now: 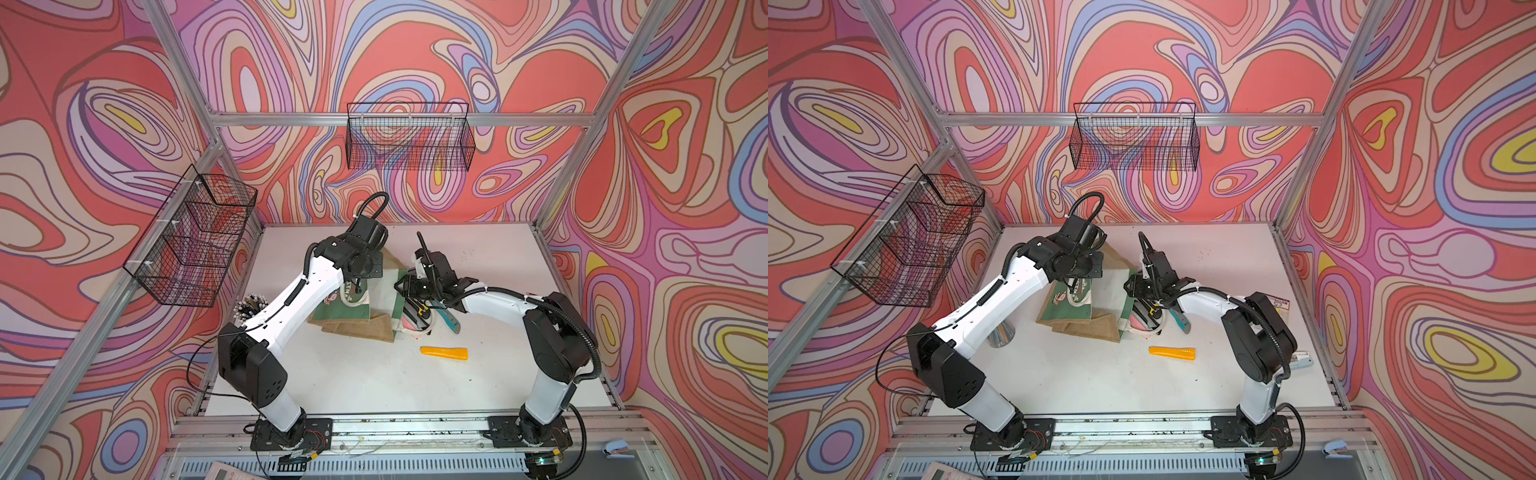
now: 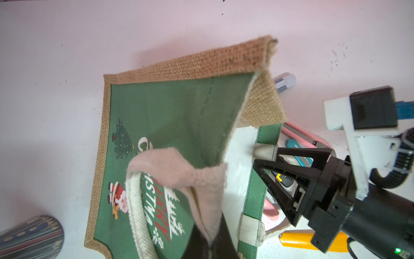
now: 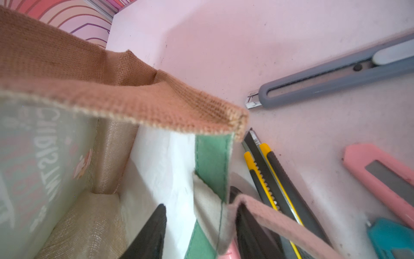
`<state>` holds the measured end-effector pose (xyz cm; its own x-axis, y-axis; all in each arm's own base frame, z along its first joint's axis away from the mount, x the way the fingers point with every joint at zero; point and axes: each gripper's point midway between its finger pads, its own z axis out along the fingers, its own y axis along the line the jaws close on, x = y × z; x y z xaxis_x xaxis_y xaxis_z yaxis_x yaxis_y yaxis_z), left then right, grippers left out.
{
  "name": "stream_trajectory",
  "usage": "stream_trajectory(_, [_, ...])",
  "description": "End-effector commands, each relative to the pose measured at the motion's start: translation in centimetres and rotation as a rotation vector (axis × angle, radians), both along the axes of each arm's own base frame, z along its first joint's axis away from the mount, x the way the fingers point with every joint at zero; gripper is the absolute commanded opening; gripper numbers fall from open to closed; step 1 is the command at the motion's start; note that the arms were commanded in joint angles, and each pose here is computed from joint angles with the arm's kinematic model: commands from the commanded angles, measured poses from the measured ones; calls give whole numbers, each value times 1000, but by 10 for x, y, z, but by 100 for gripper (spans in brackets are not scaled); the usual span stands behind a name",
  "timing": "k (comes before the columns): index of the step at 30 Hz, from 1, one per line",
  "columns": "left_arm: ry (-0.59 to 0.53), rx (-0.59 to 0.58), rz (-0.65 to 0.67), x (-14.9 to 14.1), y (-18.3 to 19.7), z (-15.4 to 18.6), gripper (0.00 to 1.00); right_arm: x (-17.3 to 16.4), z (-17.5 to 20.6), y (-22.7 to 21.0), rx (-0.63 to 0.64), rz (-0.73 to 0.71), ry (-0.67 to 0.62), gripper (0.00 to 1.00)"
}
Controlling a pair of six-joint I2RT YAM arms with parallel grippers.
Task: Place the art knife into the pouch
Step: Open the pouch at the center of the board.
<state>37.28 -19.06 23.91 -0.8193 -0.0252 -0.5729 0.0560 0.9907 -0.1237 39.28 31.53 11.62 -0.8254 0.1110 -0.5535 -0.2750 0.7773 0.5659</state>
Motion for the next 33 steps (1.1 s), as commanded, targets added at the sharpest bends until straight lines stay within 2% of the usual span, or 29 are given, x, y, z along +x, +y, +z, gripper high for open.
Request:
stream_trajectory(1, [-64,-125,14,2,5,30,0,-1,-2,12,15,37,-18,51])
stream_trajectory(7, [-99,-117,27,4,14,44,0,1,1,-4,-77,-12,-40,55])
stream_trajectory(14, [-113,-155,19,6,12,53,0,-5,2,10,-11,32,-23,54])
stream_trajectory(15, [-115,-161,15,6,10,54,0,-6,3,13,3,37,-21,50])
stream_trajectory(17, [-119,-144,17,7,13,53,0,-4,3,15,9,32,-18,34])
stream_trajectory(20, [-112,-65,38,12,26,48,0,2,4,9,-65,5,-27,7])
stream_trajectory(21, [-103,-42,52,14,33,45,0,2,4,6,-94,2,-29,2])
stream_trajectory(25, [-61,56,152,21,74,29,0,8,11,-15,-259,-46,-16,0])
stream_trajectory(28, [-81,157,220,25,99,28,0,10,23,-27,-340,-64,-21,0])
stream_trajectory(33, [-107,255,252,38,110,35,0,9,38,-35,-449,-23,-7,0])
